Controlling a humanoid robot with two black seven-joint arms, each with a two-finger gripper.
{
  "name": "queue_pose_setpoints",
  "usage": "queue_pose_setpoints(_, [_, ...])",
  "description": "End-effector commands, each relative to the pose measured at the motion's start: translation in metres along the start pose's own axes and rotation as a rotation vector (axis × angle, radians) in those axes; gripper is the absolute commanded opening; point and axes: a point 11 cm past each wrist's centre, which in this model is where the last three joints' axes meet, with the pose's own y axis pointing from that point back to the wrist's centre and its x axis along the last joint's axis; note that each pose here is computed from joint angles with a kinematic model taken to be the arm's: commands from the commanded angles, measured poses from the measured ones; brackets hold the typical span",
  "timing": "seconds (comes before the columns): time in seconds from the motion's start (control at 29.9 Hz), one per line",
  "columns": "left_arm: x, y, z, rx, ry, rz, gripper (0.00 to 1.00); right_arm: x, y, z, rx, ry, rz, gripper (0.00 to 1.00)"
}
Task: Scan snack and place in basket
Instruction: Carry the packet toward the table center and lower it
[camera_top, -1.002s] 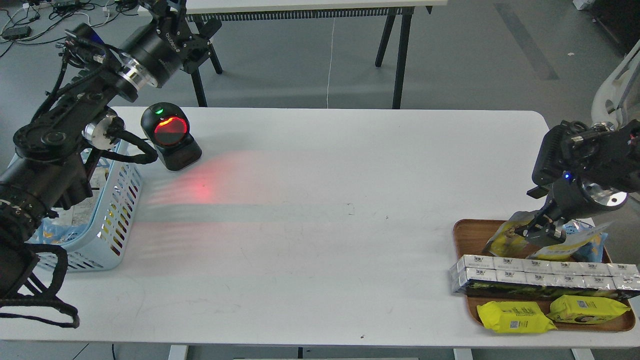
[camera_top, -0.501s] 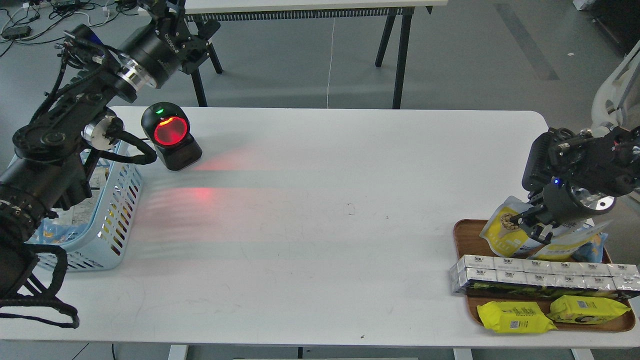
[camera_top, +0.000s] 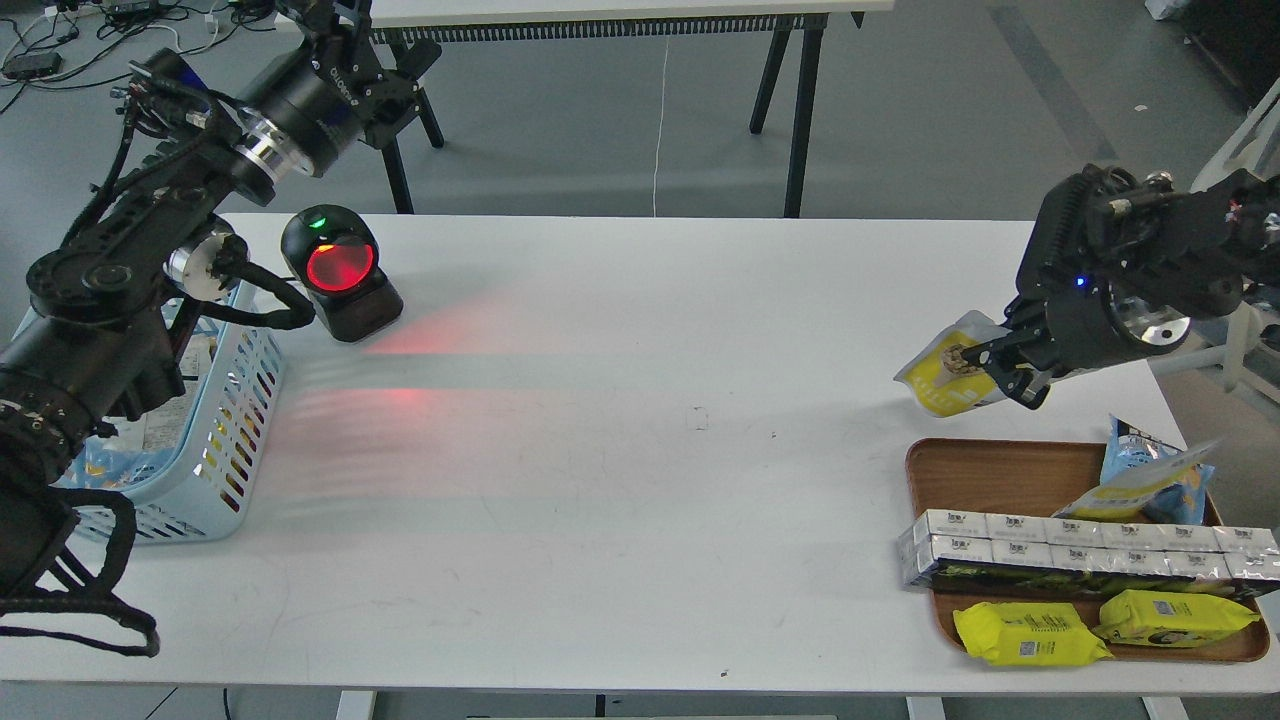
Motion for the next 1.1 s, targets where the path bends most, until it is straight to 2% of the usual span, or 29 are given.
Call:
queue_pose_setpoints(0.0, [0.000, 0.000, -0.001, 0.002, -0.002, 0.000, 1.00, 0.054, -0.006, -0.012, 0.041, 0.080, 0.081, 0.00])
queue_pose_setpoints(0.27, [0.003, 0.003, -0.004, 0.034, -0.030, -0.010, 1.00, 0.151, -0.039, -0.066, 0.154, 0.280, 0.157, 0.00])
queue_pose_setpoints(0.47, [0.005, 0.006, -0.007, 0.041, -0.029, -0.003, 1.00, 0.192, -0.069, -0.097, 0.203, 0.337, 0.170, 0.00])
queue_pose_setpoints(0.84, [0.004, 0.005, -0.006, 0.039, -0.028, -0.004, 1.00, 0.231, -0.107, -0.149, 0.274, 0.390, 0.178, 0.00])
queue_pose_setpoints(1.07, [0.005, 0.006, -0.006, 0.039, -0.030, -0.003, 1.00, 0.223, -0.115, -0.134, 0.244, 0.344, 0.156, 0.00])
